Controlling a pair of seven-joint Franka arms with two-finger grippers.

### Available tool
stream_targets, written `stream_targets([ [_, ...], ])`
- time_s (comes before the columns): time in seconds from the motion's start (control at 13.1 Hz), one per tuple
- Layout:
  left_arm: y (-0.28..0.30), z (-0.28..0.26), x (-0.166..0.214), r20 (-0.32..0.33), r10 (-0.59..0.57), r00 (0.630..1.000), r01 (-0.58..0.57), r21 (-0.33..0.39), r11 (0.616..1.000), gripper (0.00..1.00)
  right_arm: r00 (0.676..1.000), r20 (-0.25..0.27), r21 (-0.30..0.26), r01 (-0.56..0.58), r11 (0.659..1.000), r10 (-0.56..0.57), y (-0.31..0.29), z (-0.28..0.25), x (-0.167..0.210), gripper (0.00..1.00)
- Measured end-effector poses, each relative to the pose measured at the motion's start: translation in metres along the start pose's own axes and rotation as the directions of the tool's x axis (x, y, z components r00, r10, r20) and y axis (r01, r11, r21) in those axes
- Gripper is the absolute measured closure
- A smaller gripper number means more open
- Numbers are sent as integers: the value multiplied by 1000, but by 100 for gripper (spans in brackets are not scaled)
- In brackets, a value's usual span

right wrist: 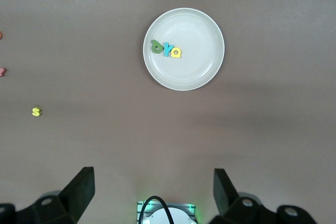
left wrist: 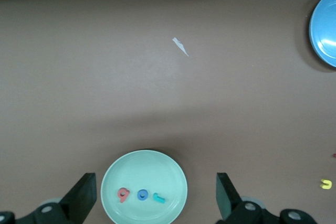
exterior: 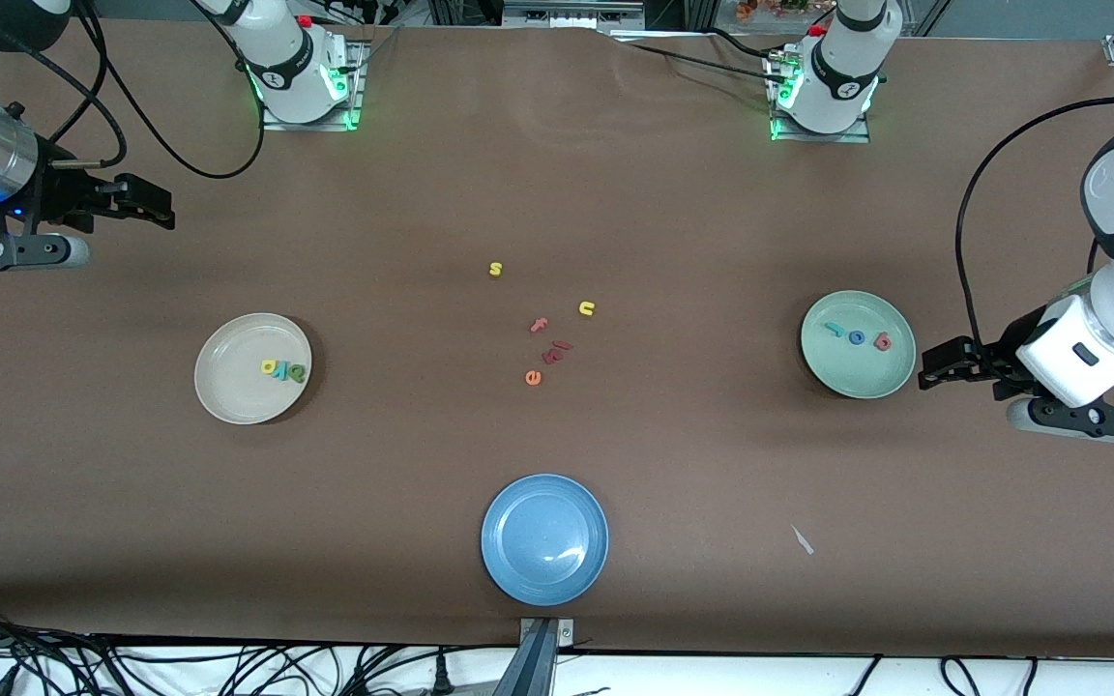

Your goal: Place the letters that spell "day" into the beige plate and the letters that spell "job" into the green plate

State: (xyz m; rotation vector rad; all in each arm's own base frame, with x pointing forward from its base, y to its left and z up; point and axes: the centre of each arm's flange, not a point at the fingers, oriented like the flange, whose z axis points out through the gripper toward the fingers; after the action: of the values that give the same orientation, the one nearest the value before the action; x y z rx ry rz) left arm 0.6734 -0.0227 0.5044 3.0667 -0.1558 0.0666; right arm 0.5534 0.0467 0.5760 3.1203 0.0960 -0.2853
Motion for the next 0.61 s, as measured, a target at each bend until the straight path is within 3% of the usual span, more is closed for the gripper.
stream_targets([
  [0.23, -3, -1, 0, 18, 55, 998, -57, 149, 987, 0, 1000, 0, 0, 0, 1000, 0, 0, 0, 0, 0],
  [0.31, -1, -1, 0, 20, 65, 998, -68, 165, 984, 0, 1000, 0, 0, 0, 1000, 0, 0, 0, 0, 0],
  [0.46, 3, -3, 1, 16, 70, 997, -72, 163, 984, 0, 1000, 0, 0, 0, 1000, 0, 0, 0, 0, 0],
  [0.61, 7, -6, 1, 2, 57, 998, -57, 111, 992, 0, 1000, 0, 0, 0, 1000, 0, 0, 0, 0, 0],
])
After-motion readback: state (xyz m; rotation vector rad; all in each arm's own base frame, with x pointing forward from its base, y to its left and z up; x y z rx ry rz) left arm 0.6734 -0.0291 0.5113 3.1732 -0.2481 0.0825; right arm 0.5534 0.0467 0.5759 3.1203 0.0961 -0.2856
